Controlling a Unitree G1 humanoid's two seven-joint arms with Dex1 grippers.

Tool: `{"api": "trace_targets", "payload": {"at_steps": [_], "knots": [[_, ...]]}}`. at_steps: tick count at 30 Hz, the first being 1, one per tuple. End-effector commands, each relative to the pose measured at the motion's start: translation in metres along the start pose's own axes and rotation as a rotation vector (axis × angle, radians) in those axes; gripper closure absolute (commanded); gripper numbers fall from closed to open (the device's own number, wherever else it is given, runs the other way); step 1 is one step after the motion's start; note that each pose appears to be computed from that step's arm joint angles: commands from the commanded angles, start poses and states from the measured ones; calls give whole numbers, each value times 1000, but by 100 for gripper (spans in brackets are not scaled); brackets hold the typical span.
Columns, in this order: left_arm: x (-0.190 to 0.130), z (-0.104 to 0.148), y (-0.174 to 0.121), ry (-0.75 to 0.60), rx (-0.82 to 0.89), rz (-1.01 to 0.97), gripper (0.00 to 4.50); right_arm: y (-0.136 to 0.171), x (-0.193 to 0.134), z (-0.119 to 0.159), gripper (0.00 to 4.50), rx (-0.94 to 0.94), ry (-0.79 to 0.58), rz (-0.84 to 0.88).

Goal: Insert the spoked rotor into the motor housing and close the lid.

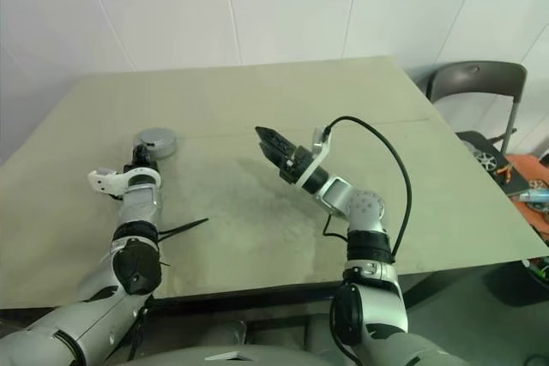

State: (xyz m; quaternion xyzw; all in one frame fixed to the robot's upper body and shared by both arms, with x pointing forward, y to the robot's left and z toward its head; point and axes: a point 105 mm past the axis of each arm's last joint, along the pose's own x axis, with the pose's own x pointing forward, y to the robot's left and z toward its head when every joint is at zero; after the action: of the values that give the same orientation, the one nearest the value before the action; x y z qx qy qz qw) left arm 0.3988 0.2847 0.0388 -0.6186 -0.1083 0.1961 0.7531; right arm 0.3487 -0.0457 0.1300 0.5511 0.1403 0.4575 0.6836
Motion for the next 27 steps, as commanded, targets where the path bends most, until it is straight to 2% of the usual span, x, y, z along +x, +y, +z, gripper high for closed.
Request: {"api": "trace_targets", "payload": {"at_steps": [1,5,11,15,19,22,25,26,27], "knots": [[2,16,1,-57,23,21,322,15,7,6,4,-28,-6,58],[0,19,11,-74,83,76,322,15,6,6,4,-30,-7,55],[-3,27,24,-109,126,153,138,14,5,6,0,-30,-5,52],[-13,48,49,-189,191,310,14,13,5,5,0,-28,-2,51],[-23,67,66,-252,264,417,6,13,5,5,0,-27,-1,50],[-28,81,67,-302,402,464,6,13,5,4,0,-27,0,49],[-20,86,52,-292,523,429,6,12,5,5,0,-35,-2,43],[-15,84,42,-277,561,375,6,12,5,6,0,-42,-5,38],[-8,76,19,-259,586,223,6,9,5,8,0,-71,-7,16]]}}
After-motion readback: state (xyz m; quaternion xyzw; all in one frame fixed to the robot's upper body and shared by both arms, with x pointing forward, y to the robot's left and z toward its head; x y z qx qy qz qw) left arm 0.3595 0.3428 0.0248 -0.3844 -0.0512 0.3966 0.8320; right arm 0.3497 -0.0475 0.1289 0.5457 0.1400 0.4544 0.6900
